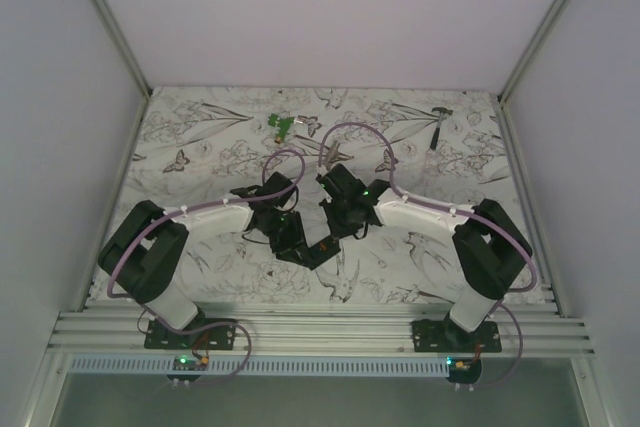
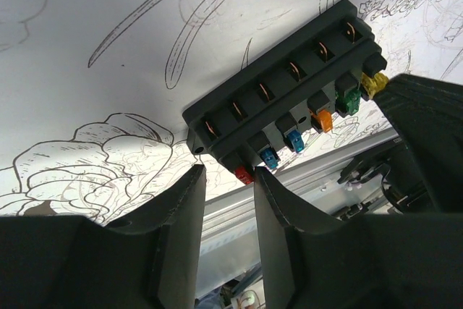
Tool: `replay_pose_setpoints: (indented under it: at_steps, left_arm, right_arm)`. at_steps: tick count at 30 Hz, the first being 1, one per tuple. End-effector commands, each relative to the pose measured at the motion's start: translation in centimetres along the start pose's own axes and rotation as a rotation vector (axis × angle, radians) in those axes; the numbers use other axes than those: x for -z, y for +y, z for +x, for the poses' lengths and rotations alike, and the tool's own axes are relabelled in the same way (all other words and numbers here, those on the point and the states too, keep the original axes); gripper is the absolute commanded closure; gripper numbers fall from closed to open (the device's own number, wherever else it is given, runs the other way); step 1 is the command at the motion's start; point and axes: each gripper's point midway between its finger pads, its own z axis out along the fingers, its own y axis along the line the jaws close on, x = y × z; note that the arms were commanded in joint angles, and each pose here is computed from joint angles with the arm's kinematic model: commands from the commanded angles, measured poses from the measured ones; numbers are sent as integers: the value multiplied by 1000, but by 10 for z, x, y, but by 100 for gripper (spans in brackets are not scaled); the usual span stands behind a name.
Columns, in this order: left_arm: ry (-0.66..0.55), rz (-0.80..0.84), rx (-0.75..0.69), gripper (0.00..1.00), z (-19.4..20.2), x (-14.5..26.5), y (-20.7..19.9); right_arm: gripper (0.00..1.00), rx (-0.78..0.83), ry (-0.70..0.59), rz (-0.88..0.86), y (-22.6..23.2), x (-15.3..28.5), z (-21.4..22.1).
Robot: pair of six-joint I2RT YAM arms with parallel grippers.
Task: Snap on the fuse box
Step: Install the fuse at the fuse box base.
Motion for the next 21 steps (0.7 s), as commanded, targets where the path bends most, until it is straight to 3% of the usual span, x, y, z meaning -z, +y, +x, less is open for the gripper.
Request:
replay_pose_setpoints:
  at_steps: [1, 21]
  left_arm:
    - [32, -197, 62, 66, 12, -13, 55]
    - [34, -207, 72, 66, 11, -14, 59]
  right_arm:
    - [100, 71, 338, 341, -91, -27, 97]
    - [100, 181, 542, 387, -94, -42, 143]
